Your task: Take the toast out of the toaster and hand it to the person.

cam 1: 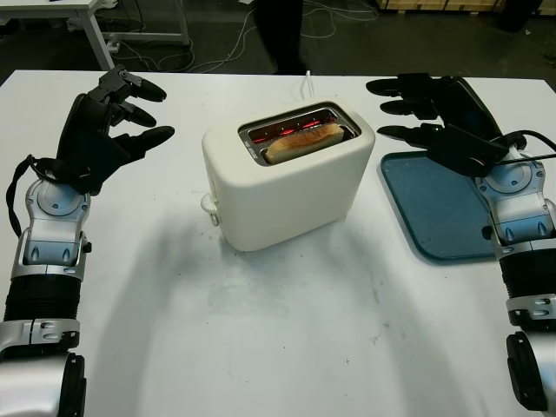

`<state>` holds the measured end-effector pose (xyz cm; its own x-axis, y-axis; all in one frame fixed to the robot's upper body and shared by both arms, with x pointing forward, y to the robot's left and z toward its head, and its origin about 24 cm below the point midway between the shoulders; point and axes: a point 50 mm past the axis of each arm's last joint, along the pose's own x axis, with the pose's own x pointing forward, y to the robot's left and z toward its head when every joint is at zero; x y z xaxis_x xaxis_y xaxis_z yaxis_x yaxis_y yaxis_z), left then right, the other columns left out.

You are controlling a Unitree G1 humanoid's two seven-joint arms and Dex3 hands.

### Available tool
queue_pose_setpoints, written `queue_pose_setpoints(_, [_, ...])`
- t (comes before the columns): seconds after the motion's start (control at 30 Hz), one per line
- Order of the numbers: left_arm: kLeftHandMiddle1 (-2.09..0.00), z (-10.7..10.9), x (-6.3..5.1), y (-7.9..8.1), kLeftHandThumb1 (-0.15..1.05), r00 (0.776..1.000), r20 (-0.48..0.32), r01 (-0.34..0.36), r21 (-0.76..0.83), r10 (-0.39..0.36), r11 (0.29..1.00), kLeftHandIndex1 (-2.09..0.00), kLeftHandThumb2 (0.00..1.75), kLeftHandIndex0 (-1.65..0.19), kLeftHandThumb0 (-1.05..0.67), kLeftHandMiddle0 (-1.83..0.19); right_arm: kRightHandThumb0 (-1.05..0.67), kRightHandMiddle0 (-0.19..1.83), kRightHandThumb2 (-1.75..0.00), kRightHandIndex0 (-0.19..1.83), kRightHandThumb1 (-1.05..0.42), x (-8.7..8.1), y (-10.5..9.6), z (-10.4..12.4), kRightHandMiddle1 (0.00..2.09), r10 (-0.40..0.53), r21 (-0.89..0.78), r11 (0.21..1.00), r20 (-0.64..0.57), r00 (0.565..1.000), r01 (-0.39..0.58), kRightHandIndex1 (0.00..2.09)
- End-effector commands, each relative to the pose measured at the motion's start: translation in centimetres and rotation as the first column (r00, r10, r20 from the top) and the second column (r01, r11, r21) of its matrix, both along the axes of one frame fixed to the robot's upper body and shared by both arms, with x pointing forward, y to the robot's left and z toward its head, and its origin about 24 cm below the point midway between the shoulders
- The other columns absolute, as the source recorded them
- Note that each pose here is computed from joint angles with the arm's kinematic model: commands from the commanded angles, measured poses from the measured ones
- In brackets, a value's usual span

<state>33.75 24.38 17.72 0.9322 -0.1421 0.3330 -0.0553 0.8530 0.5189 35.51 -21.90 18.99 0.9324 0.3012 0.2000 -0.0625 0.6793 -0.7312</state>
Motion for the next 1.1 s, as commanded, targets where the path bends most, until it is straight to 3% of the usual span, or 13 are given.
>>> queue_pose_setpoints(0.0, [-1.39,0.3,-0.1,0.0,0.92,1.0,0.014,0.005,-0.011,-0.004,1.0,-1.23,0.09,-0.26,-0.96,-0.29,-0.06,0.69,-0.01,0.78,-0.92,0.0,0.0,-0.3,0.0,-0.006,0.007,1.0,-0.003,1.0,0.006,0.01])
queue_pose_setpoints(0.53, [-1.39,0.3,0.0,-0.2,0.92,1.0,0.019,0.0,0.024,0.0,1.0,-1.24,0.11,-0.27,-0.94,-0.31,-0.06,0.69,-0.02,0.78,-0.92,0.0,0.0,-0.3,0.0,-0.008,0.008,1.0,-0.021,1.0,0.008,0.01])
queue_pose_setpoints(0.7, [-1.4,0.4,-0.1,-0.2,0.92,1.0,0.018,0.011,-0.012,-0.01,1.0,-1.25,0.08,-0.25,-0.93,-0.29,-0.08,0.68,-0.01,0.77,-0.89,0.1,-0.1,0.6,0.0,-0.001,0.026,1.0,0.033,0.999,0.0,0.01])
queue_pose_setpoints(0.8, [-1.4,0.4,0.0,-0.2,0.92,1.0,0.02,0.002,0.016,-0.002,1.0,-1.25,0.09,-0.26,-0.93,-0.31,-0.07,0.7,0.0,0.79,-0.83,0.2,-0.2,2.3,0.01,0.017,0.036,0.999,0.102,0.995,-0.021,0.02])
queue_pose_setpoints(0.87, [-1.39,0.4,0.0,-0.2,0.92,1.0,0.017,0.007,0.016,-0.007,1.0,-1.25,0.09,-0.26,-0.93,-0.32,-0.16,0.73,0.0,0.82,-0.77,0.2,-0.2,4.1,0.02,0.025,0.009,1.0,0.163,0.986,-0.027,0.03])
queue_pose_setpoints(1.07, [-1.39,0.4,0.0,-0.2,0.92,1.0,0.025,0.013,0.006,-0.013,1.0,-1.25,0.08,-0.26,-0.92,-0.31,-0.15,0.72,0.0,0.8,-0.61,-0.1,0.7,10.8,0.02,0.099,0.084,0.988,0.283,0.954,-0.128,0.02])
